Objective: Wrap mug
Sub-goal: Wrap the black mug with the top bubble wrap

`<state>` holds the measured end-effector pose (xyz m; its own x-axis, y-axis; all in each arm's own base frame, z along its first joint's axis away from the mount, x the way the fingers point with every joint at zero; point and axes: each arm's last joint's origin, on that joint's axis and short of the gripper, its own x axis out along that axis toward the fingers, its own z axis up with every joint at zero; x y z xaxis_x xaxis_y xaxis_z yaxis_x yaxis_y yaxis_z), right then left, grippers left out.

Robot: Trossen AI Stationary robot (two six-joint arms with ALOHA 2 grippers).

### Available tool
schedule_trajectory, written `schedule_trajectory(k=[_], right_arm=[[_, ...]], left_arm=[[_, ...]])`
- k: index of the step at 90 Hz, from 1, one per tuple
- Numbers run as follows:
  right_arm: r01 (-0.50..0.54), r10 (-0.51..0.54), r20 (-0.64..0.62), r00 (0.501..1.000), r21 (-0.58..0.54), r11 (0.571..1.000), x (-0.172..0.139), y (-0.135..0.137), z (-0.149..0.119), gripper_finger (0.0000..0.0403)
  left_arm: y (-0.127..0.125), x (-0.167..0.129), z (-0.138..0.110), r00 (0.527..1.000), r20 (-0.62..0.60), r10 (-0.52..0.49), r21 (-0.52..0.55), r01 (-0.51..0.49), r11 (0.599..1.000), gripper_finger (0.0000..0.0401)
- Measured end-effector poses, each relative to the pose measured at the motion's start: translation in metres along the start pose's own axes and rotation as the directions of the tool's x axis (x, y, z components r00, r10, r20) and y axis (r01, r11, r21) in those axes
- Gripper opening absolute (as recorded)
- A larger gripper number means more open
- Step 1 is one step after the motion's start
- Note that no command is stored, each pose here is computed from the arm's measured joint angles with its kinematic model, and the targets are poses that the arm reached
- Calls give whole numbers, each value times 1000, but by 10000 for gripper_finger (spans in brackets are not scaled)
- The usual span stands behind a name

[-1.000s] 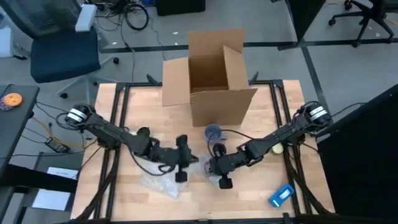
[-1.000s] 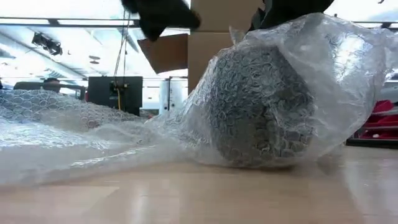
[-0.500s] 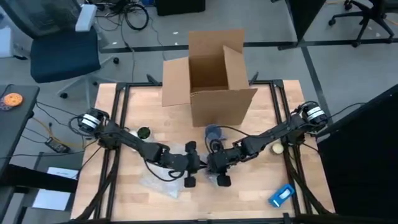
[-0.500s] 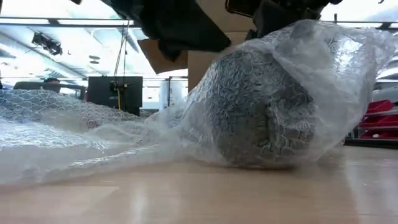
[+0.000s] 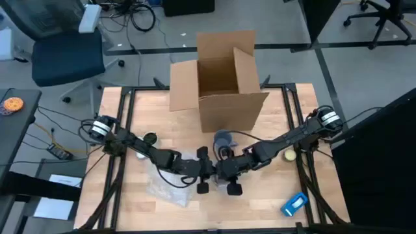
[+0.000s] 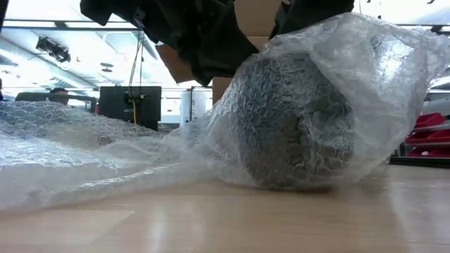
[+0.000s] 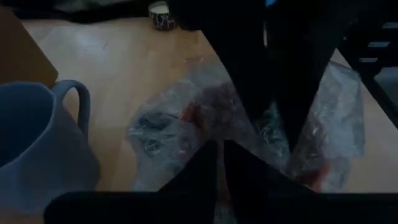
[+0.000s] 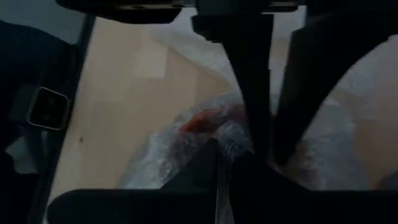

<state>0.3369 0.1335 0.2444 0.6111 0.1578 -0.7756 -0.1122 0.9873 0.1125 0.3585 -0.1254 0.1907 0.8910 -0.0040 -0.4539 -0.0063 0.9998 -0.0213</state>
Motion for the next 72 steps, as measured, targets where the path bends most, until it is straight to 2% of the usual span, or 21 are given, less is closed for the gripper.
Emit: schedule_trajectory(k=[16,36,57,72], right_arm=[[13,-14,-35,999,-49,999,-7,-2,4,0],[-11,2,-110,994,-86,996,21,-12,-3,0],[-27,0,-169,986,-154,988,50,-15,-11,0],[-28,1,-165,986,-163,986,51,-17,-10,0]], left_arm=[[0,-4,7,1000,12,-13,4,13,1000,15],[2,-37,50,999,27,19,67,-20,998,15],[-8,-46,50,1000,-18,-22,99,23,995,15],[-14,-43,32,999,-39,-36,10,37,999,15]])
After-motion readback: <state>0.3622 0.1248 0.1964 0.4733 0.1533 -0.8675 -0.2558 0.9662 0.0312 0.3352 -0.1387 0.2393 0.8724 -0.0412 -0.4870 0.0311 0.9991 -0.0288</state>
